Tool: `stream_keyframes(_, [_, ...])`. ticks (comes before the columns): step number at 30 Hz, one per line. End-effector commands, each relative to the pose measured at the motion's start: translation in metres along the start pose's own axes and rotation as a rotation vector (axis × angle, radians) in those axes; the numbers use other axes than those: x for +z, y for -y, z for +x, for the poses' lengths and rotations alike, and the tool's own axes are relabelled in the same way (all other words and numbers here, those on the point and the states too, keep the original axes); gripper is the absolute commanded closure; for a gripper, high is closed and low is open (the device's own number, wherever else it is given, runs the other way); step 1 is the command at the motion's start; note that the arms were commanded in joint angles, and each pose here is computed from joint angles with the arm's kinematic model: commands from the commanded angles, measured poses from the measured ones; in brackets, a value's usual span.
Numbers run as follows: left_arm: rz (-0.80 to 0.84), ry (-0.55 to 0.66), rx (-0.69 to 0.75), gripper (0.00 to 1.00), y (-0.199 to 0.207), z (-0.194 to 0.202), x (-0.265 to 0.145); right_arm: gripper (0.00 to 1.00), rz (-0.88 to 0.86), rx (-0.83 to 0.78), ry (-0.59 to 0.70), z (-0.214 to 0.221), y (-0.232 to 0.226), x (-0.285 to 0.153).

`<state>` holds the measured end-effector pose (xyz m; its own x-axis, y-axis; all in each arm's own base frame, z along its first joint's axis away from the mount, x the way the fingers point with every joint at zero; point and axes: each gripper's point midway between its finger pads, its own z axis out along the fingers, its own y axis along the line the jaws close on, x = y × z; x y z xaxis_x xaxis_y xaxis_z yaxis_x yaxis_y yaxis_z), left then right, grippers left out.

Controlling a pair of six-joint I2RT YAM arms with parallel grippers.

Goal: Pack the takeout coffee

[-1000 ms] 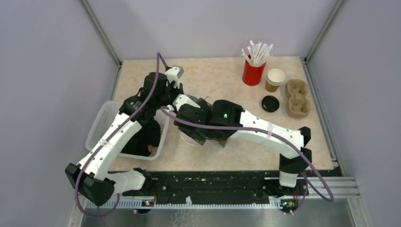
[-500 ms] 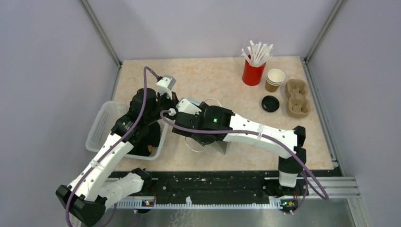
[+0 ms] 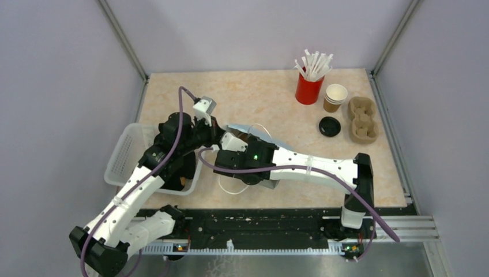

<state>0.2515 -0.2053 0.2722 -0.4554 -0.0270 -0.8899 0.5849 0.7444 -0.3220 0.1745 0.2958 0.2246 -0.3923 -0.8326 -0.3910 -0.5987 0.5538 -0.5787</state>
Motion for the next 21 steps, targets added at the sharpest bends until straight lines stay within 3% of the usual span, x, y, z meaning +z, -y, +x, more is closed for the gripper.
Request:
stream_keyframes(1, [0.048, 0.075, 0.044, 1.0, 0.01, -0.015, -0.007, 0.39, 0.02, 0.082, 0.112, -0.011, 0.02, -0.013])
stream_keyframes(21, [0.095, 0.054, 0.07, 1.0, 0.016, -0.003, -0.009, 0.4, 0.007, 0.068, 0.052, 0.014, 0.022, 0.029])
